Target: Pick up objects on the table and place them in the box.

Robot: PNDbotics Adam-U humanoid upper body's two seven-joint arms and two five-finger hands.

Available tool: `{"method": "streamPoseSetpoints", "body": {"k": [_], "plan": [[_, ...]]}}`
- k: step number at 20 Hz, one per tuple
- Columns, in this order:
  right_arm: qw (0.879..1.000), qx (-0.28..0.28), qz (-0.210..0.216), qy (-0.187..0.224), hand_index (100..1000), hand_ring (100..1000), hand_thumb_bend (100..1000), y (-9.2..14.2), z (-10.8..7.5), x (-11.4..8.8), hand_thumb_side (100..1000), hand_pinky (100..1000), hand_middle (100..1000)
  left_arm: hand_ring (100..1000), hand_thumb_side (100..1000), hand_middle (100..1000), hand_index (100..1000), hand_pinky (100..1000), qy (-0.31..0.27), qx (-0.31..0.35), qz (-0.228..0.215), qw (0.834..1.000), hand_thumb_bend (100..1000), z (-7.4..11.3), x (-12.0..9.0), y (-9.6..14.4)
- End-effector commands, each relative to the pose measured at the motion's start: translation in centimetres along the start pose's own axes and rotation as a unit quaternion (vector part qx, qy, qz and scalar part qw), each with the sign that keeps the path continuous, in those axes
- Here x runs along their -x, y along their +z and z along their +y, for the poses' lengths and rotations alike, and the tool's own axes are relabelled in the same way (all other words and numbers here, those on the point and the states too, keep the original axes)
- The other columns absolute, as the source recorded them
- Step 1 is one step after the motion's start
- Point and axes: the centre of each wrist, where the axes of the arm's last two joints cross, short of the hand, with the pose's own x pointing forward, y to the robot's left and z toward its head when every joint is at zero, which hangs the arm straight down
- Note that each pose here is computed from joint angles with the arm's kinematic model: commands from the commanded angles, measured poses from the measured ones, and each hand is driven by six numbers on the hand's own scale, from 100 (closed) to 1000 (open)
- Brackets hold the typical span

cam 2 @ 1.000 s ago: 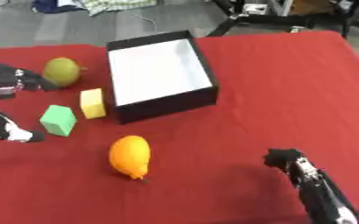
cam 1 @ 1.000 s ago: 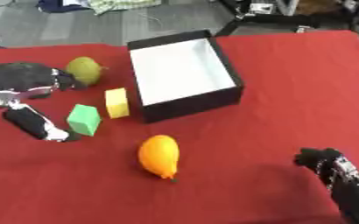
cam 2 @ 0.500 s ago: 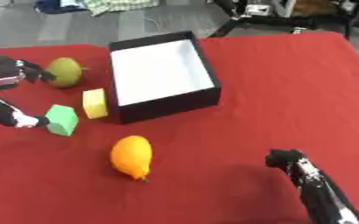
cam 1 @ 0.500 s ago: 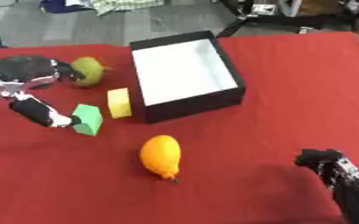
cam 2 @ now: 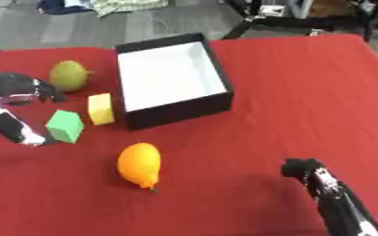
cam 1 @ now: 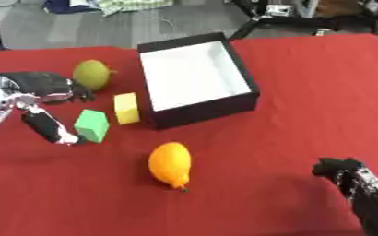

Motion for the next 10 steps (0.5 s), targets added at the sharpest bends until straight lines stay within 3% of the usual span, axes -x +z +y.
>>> {"method": "streamPoseSetpoints", "body": {"k": [1,10], "plan": [[1.0,-0.003,-0.004,0.007,795,806,100,0.1,-0.3,-0.3,1000,1000,711,747,584,765,933,810,-0.013,0.003,0.007,1.0,477,0.7,0.5,0.1],[1.0,-0.004,-0.004,0.006,795,806,100,0.1,-0.3,-0.3,1000,1000,711,720,550,731,902,797,0.0,-0.022,0.018,1.0,411,0.5,0.6,-1.4]]}}
